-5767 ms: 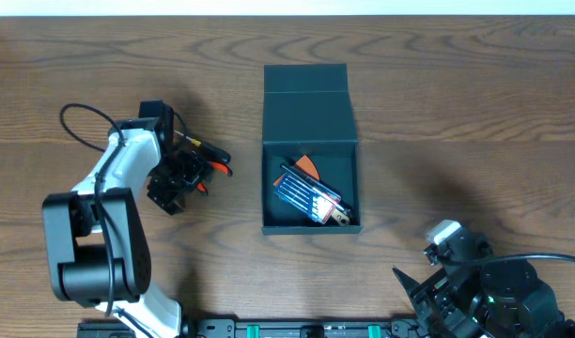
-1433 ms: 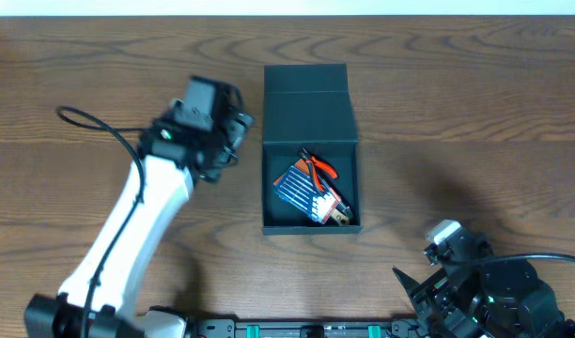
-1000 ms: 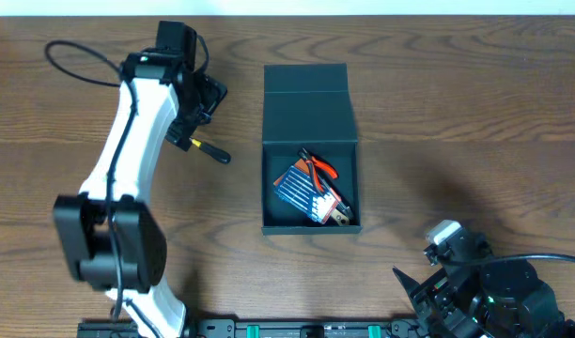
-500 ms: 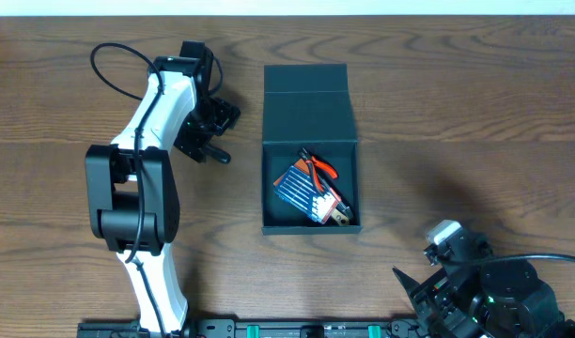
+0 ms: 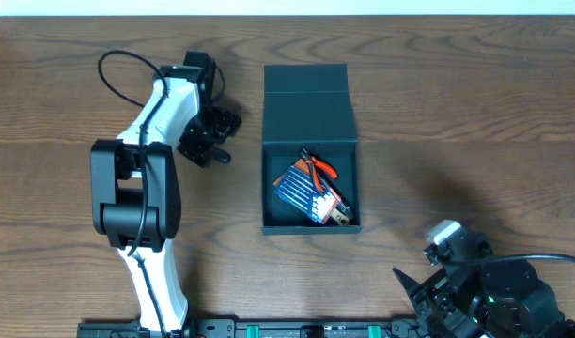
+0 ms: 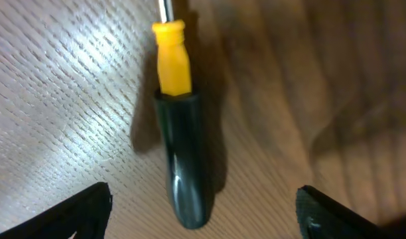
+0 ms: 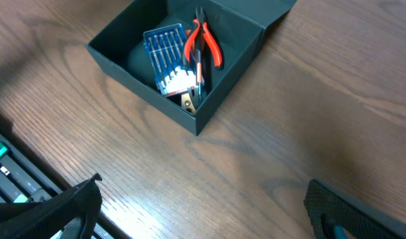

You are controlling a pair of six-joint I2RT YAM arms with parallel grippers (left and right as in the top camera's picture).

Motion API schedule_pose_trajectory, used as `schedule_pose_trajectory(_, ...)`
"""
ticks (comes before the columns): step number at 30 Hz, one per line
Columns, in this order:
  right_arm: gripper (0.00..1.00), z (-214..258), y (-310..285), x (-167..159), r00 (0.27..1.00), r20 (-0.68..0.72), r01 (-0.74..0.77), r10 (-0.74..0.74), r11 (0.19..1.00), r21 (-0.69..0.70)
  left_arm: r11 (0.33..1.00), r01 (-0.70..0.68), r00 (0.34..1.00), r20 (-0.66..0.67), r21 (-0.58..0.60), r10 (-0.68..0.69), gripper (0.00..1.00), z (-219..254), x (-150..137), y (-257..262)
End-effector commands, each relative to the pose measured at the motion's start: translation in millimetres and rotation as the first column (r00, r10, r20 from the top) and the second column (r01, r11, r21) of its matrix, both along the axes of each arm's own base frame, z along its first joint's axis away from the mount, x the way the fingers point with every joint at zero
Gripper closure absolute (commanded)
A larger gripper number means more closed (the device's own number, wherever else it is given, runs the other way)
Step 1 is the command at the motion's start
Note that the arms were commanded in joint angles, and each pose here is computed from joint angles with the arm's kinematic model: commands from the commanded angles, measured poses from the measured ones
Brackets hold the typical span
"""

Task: Pack container
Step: 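Move the left gripper back to the yellow-handled screwdriver, then grasp the yellow-handled screwdriver's black grip with the left gripper and lift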

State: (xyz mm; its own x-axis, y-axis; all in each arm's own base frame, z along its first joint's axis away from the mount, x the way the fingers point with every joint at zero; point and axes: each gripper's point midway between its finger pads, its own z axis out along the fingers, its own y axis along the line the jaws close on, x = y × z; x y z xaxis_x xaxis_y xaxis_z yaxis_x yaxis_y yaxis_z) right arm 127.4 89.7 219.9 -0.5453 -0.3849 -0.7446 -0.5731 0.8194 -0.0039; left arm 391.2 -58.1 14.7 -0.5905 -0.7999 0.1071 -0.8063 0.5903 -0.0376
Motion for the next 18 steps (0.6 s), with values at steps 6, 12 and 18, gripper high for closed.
schedule_pose_trajectory(6,0.01,-0.2,-2.7,1.3,1.0,0.0,0.025,-0.025,1.0,0.005,1.0,-0.002,1.0,-0.029,0.0,0.002,0.18,-13.1,-7.7,1.7)
schedule_pose_trajectory(12,0.01,-0.2,-2.7,1.3,1.0,0.0,0.025,-0.025,1.0,0.005,1.0,-0.002,0.999,-0.043,0.002,0.002,0.23,-19.3,-9.6,1.9)
schedule_pose_trajectory(18,0.01,-0.2,-2.7,1.3,1.0,0.0,0.025,-0.025,1.0,0.005,1.0,-0.002,0.999,-0.043,0.002,0.002,0.43,-19.4,-9.6,2.0)
